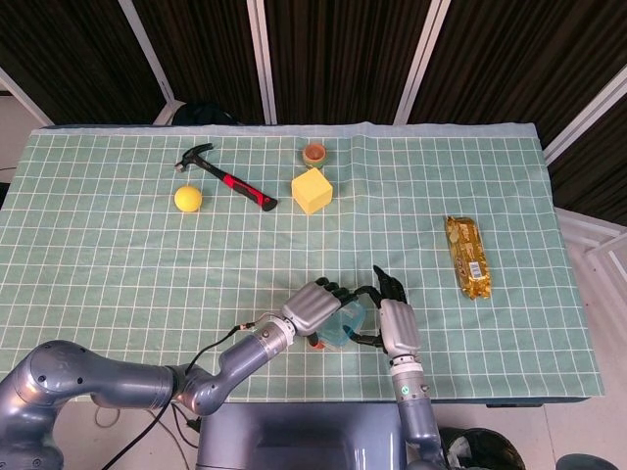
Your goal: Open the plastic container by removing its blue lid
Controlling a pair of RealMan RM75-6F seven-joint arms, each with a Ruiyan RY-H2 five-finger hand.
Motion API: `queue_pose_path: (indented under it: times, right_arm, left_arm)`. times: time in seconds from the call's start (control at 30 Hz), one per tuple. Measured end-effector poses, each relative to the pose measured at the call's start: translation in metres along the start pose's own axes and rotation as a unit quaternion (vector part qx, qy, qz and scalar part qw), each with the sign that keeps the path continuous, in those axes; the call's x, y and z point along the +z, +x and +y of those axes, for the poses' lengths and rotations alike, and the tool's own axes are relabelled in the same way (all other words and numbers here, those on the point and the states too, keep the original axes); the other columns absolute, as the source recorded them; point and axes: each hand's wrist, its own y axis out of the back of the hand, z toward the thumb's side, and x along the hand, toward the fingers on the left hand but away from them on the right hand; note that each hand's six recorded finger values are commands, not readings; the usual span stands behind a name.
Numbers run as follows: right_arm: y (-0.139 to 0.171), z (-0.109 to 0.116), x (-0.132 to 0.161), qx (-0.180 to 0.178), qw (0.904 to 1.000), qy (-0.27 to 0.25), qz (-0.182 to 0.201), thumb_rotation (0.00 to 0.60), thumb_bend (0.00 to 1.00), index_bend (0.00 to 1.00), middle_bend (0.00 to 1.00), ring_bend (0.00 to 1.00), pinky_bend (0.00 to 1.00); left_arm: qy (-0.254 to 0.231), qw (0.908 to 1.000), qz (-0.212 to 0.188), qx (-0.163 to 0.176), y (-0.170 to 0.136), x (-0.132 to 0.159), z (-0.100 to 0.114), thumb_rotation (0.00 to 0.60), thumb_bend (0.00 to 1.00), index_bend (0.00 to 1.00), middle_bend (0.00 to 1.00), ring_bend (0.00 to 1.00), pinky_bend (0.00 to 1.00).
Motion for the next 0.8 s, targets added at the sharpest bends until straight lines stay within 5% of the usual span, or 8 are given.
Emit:
queue_pose_path:
  times: [0.67, 0.8]
  right_arm:
    - [0.005, -0.001, 0.001, 0.003, 0.9984, -0.047, -0.033, 0.600, 0.51, 0.57, 0.09, 0.00, 0.00]
    - [0.004, 0.000, 0.000, 0.003, 0.9972, -0.059, -0.047, 0.600, 0.51, 0.65, 0.14, 0.00, 0.00]
  left_arm:
    - [0.001, 0.9996, 0.017, 0.024, -0.005, -0.011, 0.014, 0.600, 0.02, 0.03, 0.06, 0.07, 0.24]
    - [0.001, 0.9995, 0.018, 0.024, -0.004, -0.012, 0.015, 0.600, 0.02, 0.03, 0.06, 0.07, 0.24]
